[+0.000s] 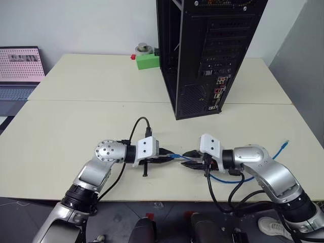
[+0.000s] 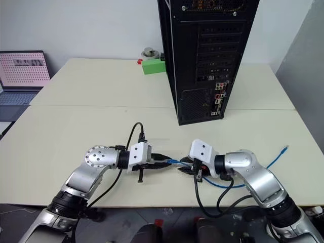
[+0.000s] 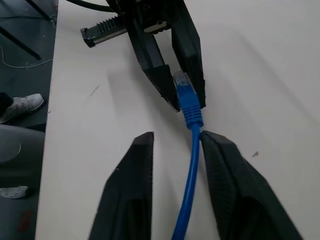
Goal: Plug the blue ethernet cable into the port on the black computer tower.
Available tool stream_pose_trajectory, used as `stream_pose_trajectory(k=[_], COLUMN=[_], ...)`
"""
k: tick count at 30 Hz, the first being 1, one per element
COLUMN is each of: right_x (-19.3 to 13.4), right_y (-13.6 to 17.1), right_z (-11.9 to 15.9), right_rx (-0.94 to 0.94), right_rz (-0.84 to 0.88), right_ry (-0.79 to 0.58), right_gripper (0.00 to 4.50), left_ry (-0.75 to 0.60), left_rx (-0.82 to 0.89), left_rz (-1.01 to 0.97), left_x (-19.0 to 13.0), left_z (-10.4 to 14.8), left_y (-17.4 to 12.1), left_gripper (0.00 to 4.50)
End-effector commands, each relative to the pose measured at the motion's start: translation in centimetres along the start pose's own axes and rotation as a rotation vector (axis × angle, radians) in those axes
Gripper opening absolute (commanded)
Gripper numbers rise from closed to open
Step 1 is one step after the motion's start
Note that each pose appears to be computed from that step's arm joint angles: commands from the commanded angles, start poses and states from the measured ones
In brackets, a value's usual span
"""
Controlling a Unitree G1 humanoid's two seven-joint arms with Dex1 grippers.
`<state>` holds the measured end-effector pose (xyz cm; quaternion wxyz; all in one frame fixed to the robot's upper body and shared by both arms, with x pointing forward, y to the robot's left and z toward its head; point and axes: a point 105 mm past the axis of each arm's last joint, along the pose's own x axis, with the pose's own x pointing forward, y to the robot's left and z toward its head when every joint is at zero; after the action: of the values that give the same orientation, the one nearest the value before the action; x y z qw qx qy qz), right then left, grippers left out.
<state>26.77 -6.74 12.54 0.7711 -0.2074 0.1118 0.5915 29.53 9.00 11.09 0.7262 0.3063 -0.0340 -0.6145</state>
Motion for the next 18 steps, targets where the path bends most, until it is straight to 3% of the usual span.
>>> stream_pose_trajectory(k=[1,3,6,9,18], right_x=[-2.4,-3.5,-4.1,-3.7,-1.1], right_y=[-0.5,-0.7,-0.6,-0.6,-0.6], right_z=[2.2,2.9,3.5,3.9,5.2], right_rx=[-0.021,0.052,0.134,0.206,0.299], right_rz=[-0.015,-0.034,-0.048,-0.068,-0.058], right_ry=[-0.061,-0.115,-0.172,-0.220,-0.306], right_gripper=[2.49,2.79,2.79,2.79,2.79], left_ry=[-0.039,-0.052,-0.067,-0.127,-0.199], left_rx=[0.158,0.304,0.515,0.832,0.957], left_rz=[0.092,0.149,0.216,0.256,0.357], left_x=[-0.6,-0.8,-1.0,-1.6,-2.2], left_z=[1.0,1.4,1.8,3.1,3.7], left_y=[1.1,1.5,1.9,1.6,1.8], left_gripper=[0.31,0.31,0.31,0.31,0.31])
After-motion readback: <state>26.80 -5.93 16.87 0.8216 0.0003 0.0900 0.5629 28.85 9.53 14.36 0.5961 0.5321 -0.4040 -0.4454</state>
